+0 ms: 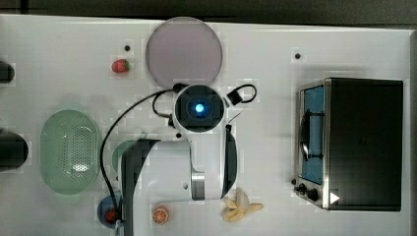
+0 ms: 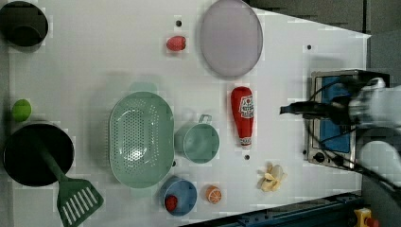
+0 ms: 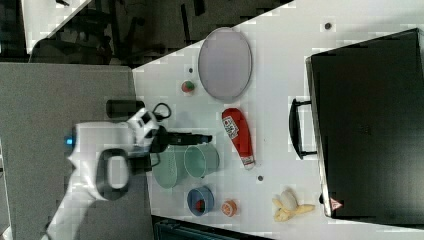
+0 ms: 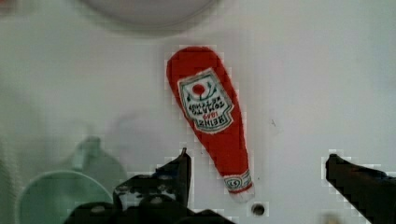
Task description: Pick Ketchup from the table and place it in strainer.
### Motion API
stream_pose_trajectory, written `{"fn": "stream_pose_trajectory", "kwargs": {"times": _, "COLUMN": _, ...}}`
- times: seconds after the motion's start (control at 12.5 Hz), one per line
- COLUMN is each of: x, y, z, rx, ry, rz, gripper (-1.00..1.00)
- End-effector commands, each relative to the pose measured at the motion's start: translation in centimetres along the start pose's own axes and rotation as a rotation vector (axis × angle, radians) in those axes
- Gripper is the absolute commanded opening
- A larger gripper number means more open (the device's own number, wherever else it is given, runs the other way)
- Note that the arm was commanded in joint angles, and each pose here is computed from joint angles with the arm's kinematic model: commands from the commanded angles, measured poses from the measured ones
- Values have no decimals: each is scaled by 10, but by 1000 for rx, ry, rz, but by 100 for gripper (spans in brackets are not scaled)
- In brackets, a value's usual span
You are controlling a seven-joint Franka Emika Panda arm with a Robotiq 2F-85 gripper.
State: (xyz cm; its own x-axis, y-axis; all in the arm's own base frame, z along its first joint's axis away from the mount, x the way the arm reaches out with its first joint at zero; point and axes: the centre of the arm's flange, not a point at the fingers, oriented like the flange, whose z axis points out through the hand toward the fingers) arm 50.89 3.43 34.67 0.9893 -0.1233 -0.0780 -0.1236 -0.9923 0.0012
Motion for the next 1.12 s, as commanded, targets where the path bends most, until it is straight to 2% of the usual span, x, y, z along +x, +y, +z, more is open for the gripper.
{"fn": "stream_pose_trajectory", "kwargs": {"times": 0.08, "x": 1, "y": 1, "z": 21, "rx": 12, "ry": 73, "rz": -312, "gripper": 100}}
{"fn": "stream_pose_trajectory", "kwargs": {"times": 0.24, "x": 0, "y": -3, "z": 57, "rx": 19, "ry": 78, "rz": -377, "gripper": 100}}
{"fn": "stream_pose_trajectory", "kwargs": {"times": 0.64, "x": -1, "y": -2, "z": 131, "rx": 45, "ry": 44, "rz": -364, "gripper": 100}}
{"fn": "stream_pose_trajectory", "kwargs": {"times": 1.04, "x": -4, "y": -1, "z": 171, "rx": 59, "ry": 18, "rz": -356, "gripper": 100}}
{"fn": "stream_pose_trajectory", "kwargs": {"times": 1.12, "x": -4, "y": -2, "z": 174, "rx": 61, "ry": 20, "rz": -355, "gripper": 93}}
